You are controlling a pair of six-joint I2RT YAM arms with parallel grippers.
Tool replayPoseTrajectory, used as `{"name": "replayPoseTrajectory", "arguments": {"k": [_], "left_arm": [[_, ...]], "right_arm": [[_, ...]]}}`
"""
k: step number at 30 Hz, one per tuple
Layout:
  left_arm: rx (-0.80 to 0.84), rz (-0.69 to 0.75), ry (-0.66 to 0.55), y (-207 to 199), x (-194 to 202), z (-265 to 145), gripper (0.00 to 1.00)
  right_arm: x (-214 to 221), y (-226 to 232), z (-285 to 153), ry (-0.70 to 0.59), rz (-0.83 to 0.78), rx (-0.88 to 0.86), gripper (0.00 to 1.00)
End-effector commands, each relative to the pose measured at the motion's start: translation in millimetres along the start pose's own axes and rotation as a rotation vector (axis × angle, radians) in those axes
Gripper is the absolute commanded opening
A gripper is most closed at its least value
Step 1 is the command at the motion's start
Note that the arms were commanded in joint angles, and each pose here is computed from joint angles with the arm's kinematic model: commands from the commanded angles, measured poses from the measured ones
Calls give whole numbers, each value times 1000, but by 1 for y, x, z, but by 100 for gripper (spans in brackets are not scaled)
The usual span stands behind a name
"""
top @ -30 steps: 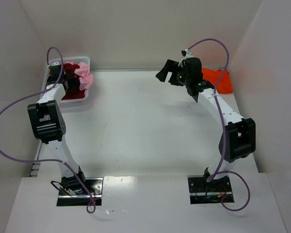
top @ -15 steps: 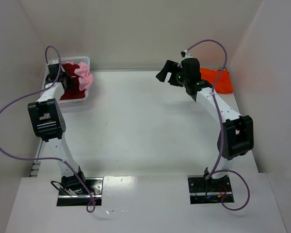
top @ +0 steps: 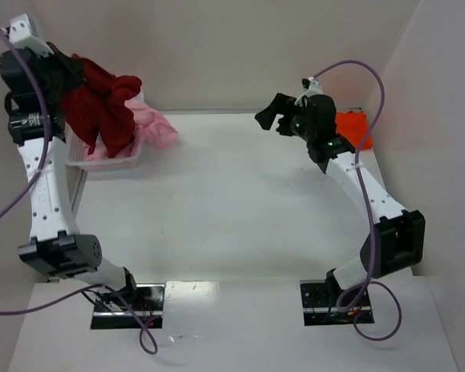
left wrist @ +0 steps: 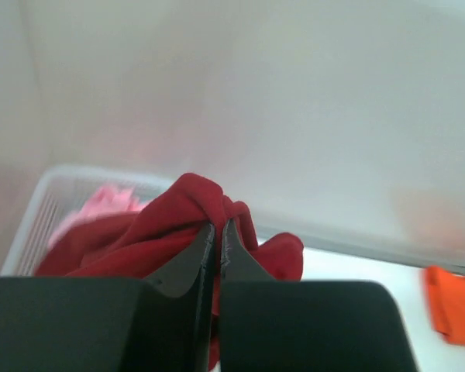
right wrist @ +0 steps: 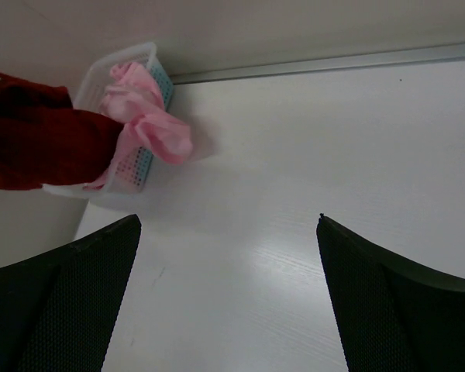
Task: Fold and stack the t-shirts
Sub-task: Grab crumpled tshirt from bin with the left arm, then move the tshirt to the center of the board
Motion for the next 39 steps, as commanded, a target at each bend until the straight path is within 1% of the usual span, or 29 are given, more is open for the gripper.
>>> {"name": "replayPoseTrajectory", "arguments": {"k": [1,2,4,5,6,7,8,9,11,14,17,18,19,20,21,22,23,25,26,27,29,30,31,32,33,34,35,36,39], "left_arm": [[306,99,-106,-95,-61,-90,0],[381,115,-134,-117,-73,-117,0],[452,110,-147,-136,-79,-140,0],[528,108,-171,-156,-89,-166,0],[599,93,-156,-171,-89,-184,0],[611,103,-175,-174,-92,-190,0],[676,63,-141,-186,-89,-202,0],[776,57,-143,-204,-93,-226,0],[827,35,-115,-211,-88,-239,0],[898,39,-94,-221,-77,-270,0],[900,10,-38,-214,-55,-269,0],[867,-48,36,-198,-29,-245,0],[892,-62,70,-195,-13,-251,0],[884,-70,82,-187,2,-245,0],[843,-122,140,-164,39,-220,0],[838,-125,162,-157,56,-217,0],[834,-105,173,-151,70,-216,0],[738,-110,298,-122,121,-196,0],[656,-72,323,-101,142,-181,0],[655,-72,323,-100,142,-181,0],[567,-3,389,-70,176,-160,0],[539,4,401,-61,184,-152,0],[520,-10,456,-52,204,-144,0],[507,-21,479,-48,211,-140,0],[510,2,530,-43,230,-135,0],[502,-11,569,-42,240,-134,0],[520,24,591,-47,248,-132,0],[526,33,639,-48,261,-128,0],[535,102,701,-65,280,-121,0]], "right_arm": [[-34,18,-31,-149,-46,-34,100],[-33,18,-35,-152,-47,-35,100],[-30,20,-40,-149,-47,-45,100],[-28,20,-44,-154,-48,-47,100],[-22,18,-43,-140,-46,-42,100],[-25,22,-47,-149,-49,-56,100],[-20,20,-46,-138,-47,-53,100],[-16,21,-50,-132,-38,-61,100],[-15,24,-56,-135,-40,-73,100],[-11,23,-59,-127,-38,-71,100],[-11,19,-63,-133,-35,-41,100],[-13,18,-67,-136,-34,-30,100],[-19,19,-71,-149,-36,-25,100],[-19,19,-71,-149,-36,-25,100],[-26,23,-75,-168,-39,-31,100],[-24,22,-75,-158,-37,-28,100],[-23,22,-75,-158,-37,-28,100],[-27,23,-76,-166,-39,-31,100],[-22,20,-72,-145,-35,-24,100],[-22,20,-72,-145,-35,-23,100],[-17,18,-68,-121,-30,-15,100],[-17,20,-66,-114,-31,-29,100],[-10,24,-62,-86,-30,-60,100],[-14,29,-59,-94,-34,-88,100],[-10,35,-52,-68,-36,-139,100],[-9,43,-47,-58,-40,-173,100],[-9,54,-42,-52,-46,-213,100],[4,57,-30,-10,-61,-236,100],[36,87,-17,55,-139,-349,100]]}}
Point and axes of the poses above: each gripper's point midway between its finger pads, its own z axis out along the fingers, its own y axis along the line the jaws close on, x = y × z, the point moved 1 cm from there along -z, back along the fingers, and after that the axes turned 11 degrees about -z, right-handed, at the moved point
